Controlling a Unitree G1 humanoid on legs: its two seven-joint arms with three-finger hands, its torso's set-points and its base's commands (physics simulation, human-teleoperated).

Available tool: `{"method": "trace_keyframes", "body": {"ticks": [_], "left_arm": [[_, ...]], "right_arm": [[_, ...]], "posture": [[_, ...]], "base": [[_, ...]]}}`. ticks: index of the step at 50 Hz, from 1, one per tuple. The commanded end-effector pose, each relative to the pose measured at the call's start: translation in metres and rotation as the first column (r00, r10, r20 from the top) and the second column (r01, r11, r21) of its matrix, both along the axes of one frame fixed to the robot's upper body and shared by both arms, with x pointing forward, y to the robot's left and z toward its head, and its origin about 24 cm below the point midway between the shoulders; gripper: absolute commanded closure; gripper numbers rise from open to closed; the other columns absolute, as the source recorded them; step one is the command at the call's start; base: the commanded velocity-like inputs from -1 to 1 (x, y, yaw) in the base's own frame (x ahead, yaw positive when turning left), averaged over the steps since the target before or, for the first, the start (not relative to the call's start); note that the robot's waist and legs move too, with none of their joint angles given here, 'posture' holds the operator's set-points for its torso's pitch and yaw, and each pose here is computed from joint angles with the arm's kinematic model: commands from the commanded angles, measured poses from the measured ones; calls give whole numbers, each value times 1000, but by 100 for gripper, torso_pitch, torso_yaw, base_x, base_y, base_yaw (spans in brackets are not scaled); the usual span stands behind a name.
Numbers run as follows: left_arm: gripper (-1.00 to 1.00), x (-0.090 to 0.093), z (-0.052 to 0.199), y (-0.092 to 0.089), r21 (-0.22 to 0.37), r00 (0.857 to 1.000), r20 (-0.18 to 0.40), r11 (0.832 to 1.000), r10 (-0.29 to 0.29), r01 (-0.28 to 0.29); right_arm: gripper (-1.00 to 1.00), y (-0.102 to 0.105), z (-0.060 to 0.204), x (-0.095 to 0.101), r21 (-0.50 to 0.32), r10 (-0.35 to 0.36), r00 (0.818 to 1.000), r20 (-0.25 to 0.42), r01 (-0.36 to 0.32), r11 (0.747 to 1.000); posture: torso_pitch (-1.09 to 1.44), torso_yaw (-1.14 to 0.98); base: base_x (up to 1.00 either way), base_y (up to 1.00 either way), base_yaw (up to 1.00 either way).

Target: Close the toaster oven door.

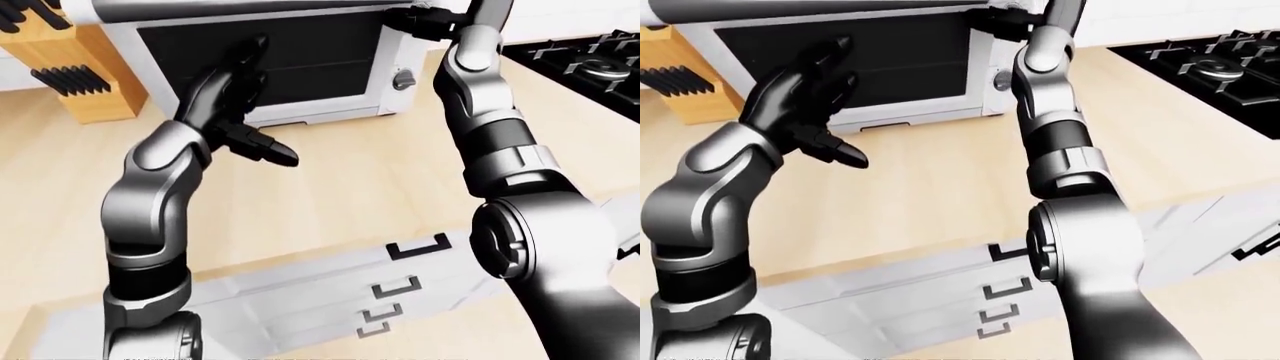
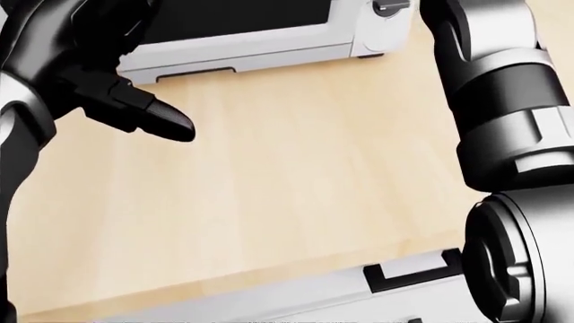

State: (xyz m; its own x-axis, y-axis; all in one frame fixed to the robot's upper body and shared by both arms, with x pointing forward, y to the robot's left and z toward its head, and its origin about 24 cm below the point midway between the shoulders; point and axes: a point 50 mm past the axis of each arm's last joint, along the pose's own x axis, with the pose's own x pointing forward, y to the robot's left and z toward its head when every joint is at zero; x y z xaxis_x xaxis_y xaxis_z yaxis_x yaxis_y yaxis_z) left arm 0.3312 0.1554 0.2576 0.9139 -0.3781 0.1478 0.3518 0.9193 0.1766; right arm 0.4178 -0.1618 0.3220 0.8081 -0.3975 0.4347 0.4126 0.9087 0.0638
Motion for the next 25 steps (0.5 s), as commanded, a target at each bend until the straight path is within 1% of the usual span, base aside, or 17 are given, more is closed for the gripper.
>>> {"method": "trace_keyframes", "body": {"ticks": [1,7,16,23,25], "left_arm": [[-100,-6,28,8,-17,989,139,998,56,-54],[-100,-2,32,9,-17,988,143,998,60,-58],[-100,8,32,16,-22,989,127,997,71,-69],[-100,14,34,20,-25,991,116,997,72,-70],[-100,16,33,20,-23,992,104,998,65,-63]], "right_arm": [[-100,3,31,-9,-16,5,993,119,-3,1000],[-100,0,32,-10,-15,-10,992,127,12,1000],[-100,0,33,-11,-18,-14,991,132,17,1000],[-100,-1,31,-10,-14,-14,991,133,16,1000],[-100,-1,30,-10,-13,-14,991,133,16,1000]], "posture": [[0,0],[0,0],[0,0],[0,0],[0,0]], "base": [[0,0,0],[0,0,0],[0,0,0],[0,0,0],[0,0,0]]}}
